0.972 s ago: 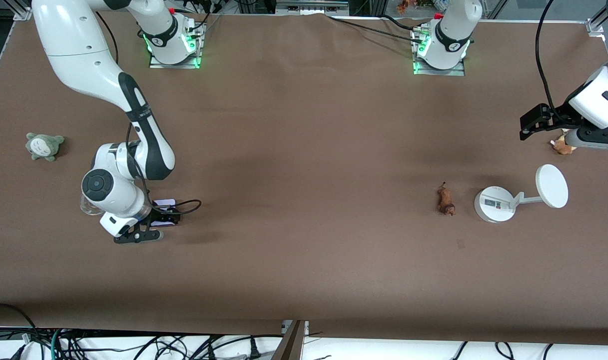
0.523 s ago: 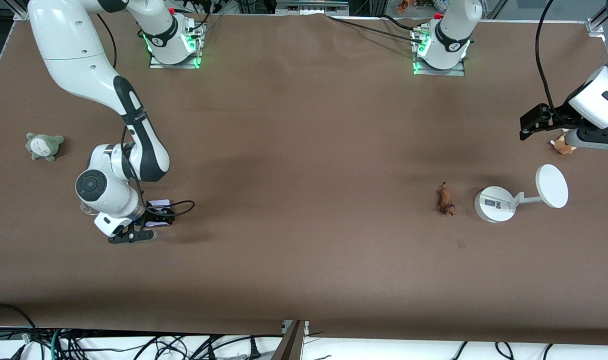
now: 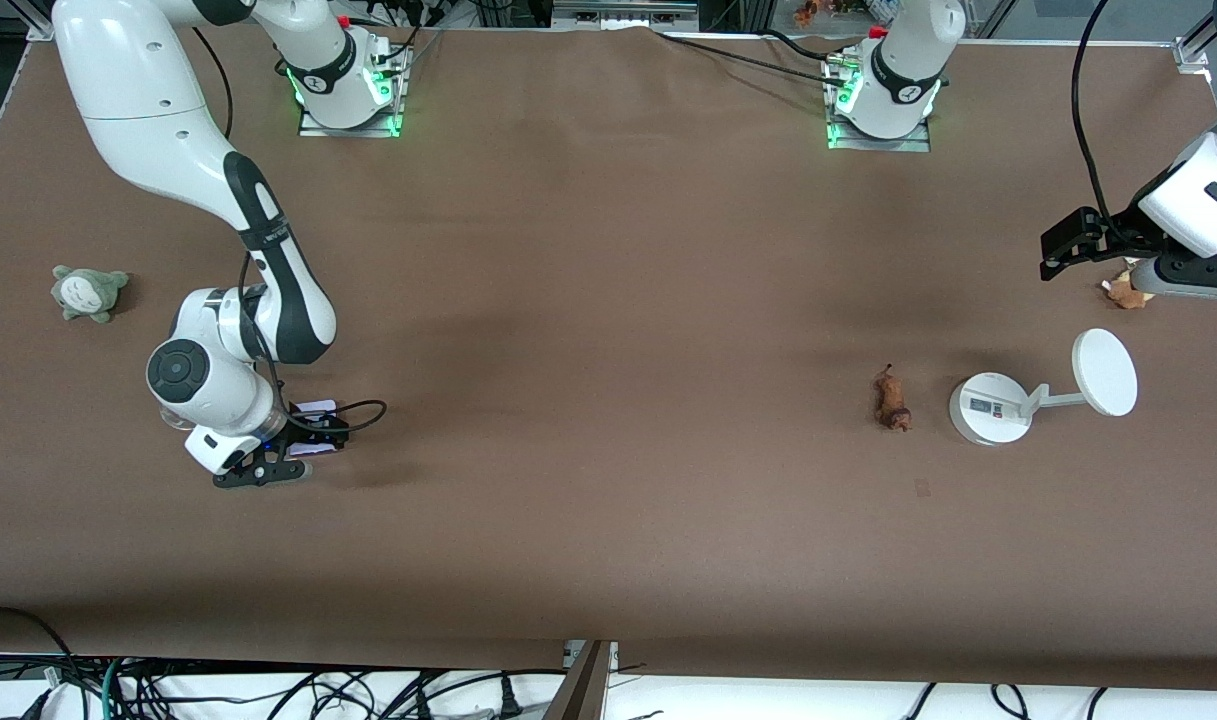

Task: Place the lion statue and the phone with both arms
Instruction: 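Lower the phone beside the glass cup and open the right gripper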

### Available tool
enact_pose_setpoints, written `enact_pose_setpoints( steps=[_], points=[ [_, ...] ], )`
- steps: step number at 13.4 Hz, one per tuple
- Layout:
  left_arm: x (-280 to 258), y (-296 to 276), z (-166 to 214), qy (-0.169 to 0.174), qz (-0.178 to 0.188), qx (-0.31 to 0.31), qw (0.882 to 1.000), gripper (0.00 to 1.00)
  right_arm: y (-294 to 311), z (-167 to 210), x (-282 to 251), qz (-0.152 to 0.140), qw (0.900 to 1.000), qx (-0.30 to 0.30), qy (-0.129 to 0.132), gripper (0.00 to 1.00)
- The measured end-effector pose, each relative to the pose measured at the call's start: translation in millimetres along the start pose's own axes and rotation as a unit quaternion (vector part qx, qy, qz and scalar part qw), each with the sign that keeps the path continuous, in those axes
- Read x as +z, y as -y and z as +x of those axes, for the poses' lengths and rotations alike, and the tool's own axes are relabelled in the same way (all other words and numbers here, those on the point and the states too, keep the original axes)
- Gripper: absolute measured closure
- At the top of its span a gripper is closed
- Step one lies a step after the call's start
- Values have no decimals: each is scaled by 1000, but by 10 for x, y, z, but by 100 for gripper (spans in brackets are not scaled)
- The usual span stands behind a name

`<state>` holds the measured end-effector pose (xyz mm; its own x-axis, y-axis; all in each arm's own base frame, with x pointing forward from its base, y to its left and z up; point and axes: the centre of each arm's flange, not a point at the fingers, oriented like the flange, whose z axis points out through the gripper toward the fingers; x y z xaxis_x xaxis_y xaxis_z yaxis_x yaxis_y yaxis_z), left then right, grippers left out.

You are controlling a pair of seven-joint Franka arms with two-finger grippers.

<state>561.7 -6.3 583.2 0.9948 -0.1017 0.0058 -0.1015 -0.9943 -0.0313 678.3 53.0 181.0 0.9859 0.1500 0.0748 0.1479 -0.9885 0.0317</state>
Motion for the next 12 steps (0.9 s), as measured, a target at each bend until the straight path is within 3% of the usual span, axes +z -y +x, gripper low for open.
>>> enact_pose_setpoints(
  steps=[4,12],
  points=[
    [0,0,0,0,0,0,1000,0,55,53,-254,5,1000,-3,1,0],
    [0,0,0,0,0,0,1000,0,700,-122,-2028,32,996,39,78,0]
  ],
)
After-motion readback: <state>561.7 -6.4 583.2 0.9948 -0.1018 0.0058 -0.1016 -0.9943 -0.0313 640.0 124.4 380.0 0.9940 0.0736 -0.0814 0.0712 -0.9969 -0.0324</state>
